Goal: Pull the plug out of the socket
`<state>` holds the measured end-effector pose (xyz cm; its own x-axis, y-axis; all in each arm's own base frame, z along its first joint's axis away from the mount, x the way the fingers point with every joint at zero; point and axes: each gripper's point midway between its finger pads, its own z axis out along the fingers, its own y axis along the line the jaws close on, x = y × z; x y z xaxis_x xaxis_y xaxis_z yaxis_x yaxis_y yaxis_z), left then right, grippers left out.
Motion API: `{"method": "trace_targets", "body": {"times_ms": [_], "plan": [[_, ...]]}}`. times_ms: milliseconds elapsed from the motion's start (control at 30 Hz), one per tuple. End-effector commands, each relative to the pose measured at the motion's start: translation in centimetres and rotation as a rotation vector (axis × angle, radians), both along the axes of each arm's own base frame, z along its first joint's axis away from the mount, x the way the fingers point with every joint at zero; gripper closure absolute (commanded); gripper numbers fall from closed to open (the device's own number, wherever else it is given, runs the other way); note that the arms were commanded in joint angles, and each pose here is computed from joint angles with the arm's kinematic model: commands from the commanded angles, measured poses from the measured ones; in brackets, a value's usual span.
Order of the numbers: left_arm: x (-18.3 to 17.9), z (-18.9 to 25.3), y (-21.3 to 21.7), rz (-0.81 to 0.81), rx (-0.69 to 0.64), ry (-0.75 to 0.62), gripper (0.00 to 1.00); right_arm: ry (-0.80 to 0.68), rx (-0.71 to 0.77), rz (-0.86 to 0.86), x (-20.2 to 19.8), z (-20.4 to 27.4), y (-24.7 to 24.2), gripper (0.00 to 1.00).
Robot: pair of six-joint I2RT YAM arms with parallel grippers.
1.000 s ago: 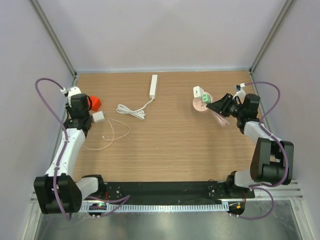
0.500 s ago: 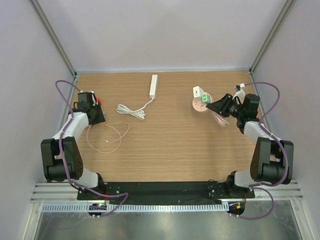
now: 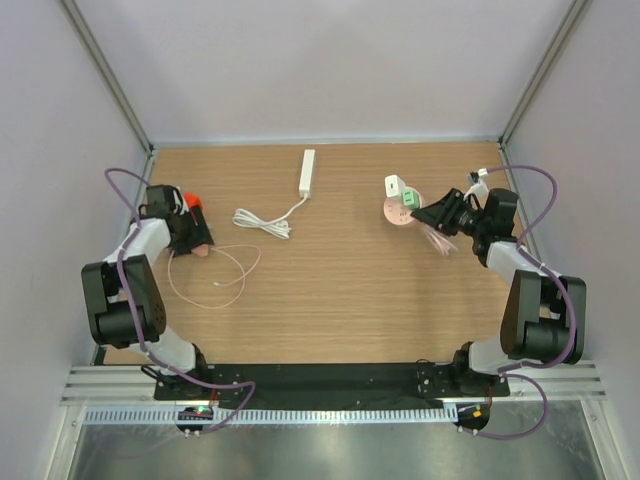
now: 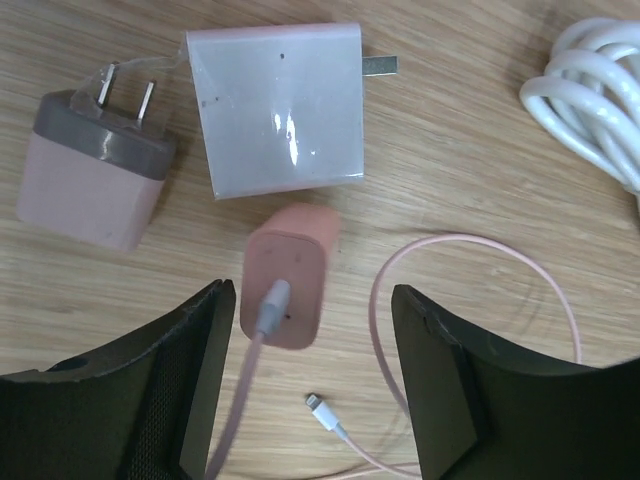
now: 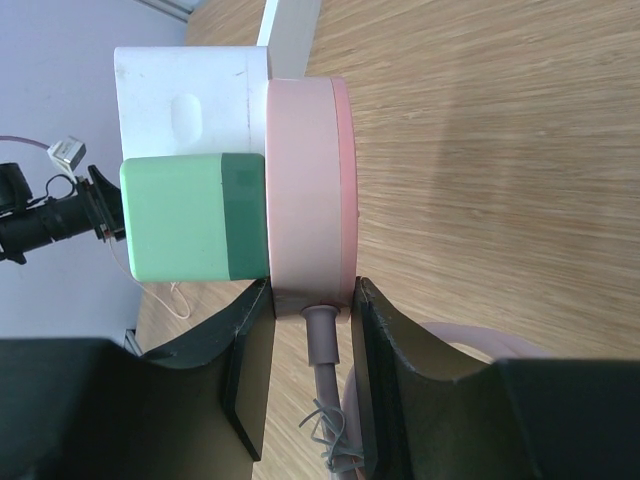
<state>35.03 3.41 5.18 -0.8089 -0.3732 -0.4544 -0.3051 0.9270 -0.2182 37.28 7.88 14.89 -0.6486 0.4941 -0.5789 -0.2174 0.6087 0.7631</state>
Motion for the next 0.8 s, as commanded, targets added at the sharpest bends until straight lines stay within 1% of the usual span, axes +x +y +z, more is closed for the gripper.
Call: {"method": "trace_targets", "body": {"times_ms": [0, 100, 133, 233, 267, 333, 400, 433, 467, 533, 567, 600, 667, 700, 767], "plan": [[0.9, 4.3, 0.7, 0.023, 0.039, -0.143, 0.31, -0.17, 0.001, 0.046, 1.3, 4.4, 0.4, 0.99], [0.8, 6.1, 0.9, 0.034, 0.056, -0.205, 0.29, -0.173, 0.002, 0.047, 1.2, 4.5, 0.4, 0.99], [0.7, 7.4, 0.8, 0.036, 0.061, -0.254, 0.29, -0.177, 0.001, 0.05, 1.1, 4.6, 0.5, 0.99], [0.5, 9.6, 0.7, 0.05, 0.065, -0.335, 0.25, -0.178, 0.0, 0.051, 1.1, 4.6, 0.4, 0.99], [0.2, 11.2, 0.6, 0.058, 0.063, -0.387, 0.23, -0.177, 0.001, 0.052, 1.1, 4.6, 0.4, 0.99], [0.0, 12.9, -0.2, 0.048, 0.036, -0.45, 0.21, -0.179, 0.0, 0.057, 1.1, 4.5, 0.5, 0.99], [0.0, 13.9, -1.1, 0.041, -0.013, -0.482, 0.2, -0.182, 0.002, 0.064, 1.1, 4.6, 0.6, 0.99], [-0.1, 14.5, -2.4, -0.002, -0.075, -0.503, 0.2, -0.183, 0.003, 0.067, 1.1, 4.5, 0.6, 0.99], [-0.2, 14.8, -3.3, -0.025, -0.119, -0.521, 0.16, -0.186, 0.004, 0.073, 1.1, 4.6, 0.7, 0.99], [0.2, 16.2, -5.8, -0.061, -0.267, -0.576, 0.14, -0.195, 0.002, 0.091, 0.9, 4.8, 1.0, 0.99], [-0.4, 15.9, -7.9, -0.117, -0.384, -0.564, 0.14, -0.197, 0.003, 0.105, 0.9, 4.8, 1.3, 0.99], [-0.1, 17.1, -9.7, -0.141, -0.48, -0.597, 0.13, -0.198, 0.003, 0.117, 0.8, 4.7, 1.7, 0.99], [-0.6, 17.1, -12.5, -0.192, -0.591, -0.58, 0.11, -0.203, 0.008, 0.146, 0.6, 4.9, 2.2, 0.99], [-0.7, 17.8, -15.0, -0.243, -0.635, -0.593, 0.11, -0.197, 0.012, 0.156, 0.6, 4.7, 2.5, 0.99], [-1.0, 18.1, -18.1, -0.291, -0.667, -0.594, 0.1, -0.204, 0.014, 0.192, 0.4, 4.8, 3.3, 0.99]]}}
